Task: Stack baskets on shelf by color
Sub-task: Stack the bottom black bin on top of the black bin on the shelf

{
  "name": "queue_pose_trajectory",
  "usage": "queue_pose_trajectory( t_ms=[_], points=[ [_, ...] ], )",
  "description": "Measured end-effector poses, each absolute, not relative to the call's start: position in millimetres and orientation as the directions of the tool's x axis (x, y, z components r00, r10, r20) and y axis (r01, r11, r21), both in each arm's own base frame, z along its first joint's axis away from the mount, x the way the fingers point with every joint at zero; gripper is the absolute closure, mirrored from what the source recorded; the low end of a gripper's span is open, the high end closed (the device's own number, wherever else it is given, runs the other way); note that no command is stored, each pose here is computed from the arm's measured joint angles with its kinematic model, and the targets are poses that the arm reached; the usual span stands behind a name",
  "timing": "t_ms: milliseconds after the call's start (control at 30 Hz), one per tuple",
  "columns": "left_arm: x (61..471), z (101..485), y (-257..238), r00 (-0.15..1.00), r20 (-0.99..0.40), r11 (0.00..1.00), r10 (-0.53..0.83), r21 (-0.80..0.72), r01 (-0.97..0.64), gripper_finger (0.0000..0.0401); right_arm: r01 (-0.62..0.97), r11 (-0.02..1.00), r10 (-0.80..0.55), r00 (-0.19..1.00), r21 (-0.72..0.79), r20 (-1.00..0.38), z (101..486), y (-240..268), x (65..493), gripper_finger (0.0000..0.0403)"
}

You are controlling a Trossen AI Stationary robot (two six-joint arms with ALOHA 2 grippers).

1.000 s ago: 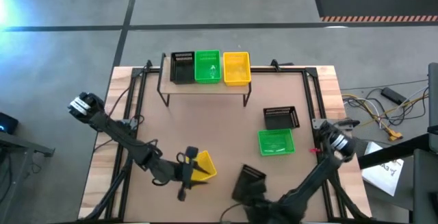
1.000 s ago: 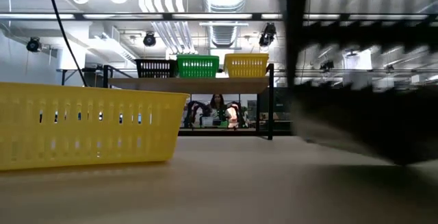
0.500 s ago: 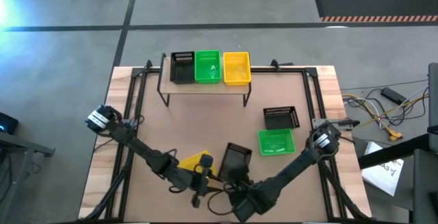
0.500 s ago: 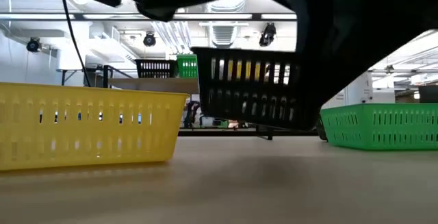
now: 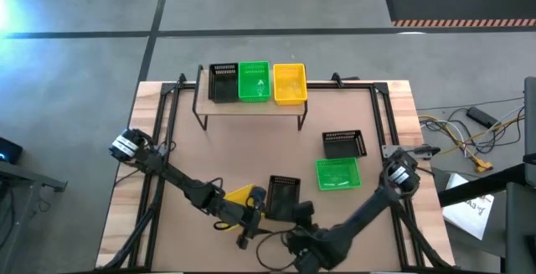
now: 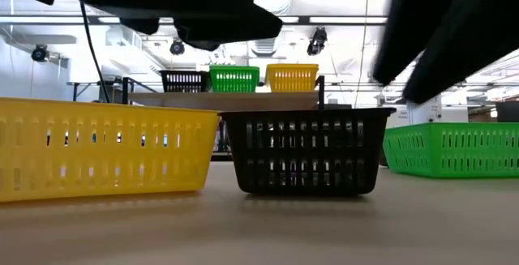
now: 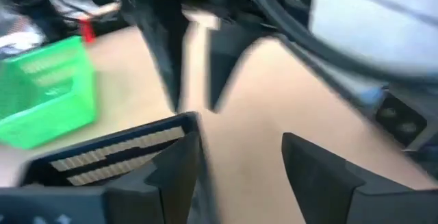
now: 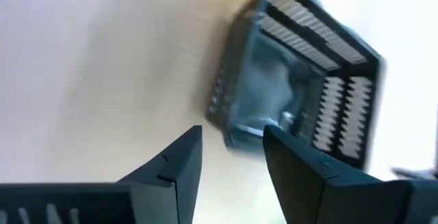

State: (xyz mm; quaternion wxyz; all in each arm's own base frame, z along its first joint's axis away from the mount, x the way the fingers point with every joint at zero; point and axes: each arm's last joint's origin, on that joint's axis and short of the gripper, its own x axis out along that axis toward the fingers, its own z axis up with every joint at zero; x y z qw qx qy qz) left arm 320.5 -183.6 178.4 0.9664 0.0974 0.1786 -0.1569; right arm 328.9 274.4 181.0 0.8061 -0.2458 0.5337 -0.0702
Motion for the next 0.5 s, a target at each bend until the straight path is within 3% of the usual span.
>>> queue_pose_trajectory(
  t_ms=[233, 500],
  points=[
    [337.3, 163.3, -189.9, 0.872, -0.414, 0.946, -0.262, 0.067, 0.317, 0.0218, 0.060, 0.911, -0.379, 0.510, -0.408, -0.772, 205.1, 313.0, 270.0, 0.0286],
    [373.0, 157.6, -192.5, 0.804, -0.589, 0.971, -0.085, 0.131, 0.199, 0.0266, 0.148, 0.941, -0.328, 0.611, -0.303, -0.720, 211.5, 345.8, 227.1, 0.0315]
  ],
)
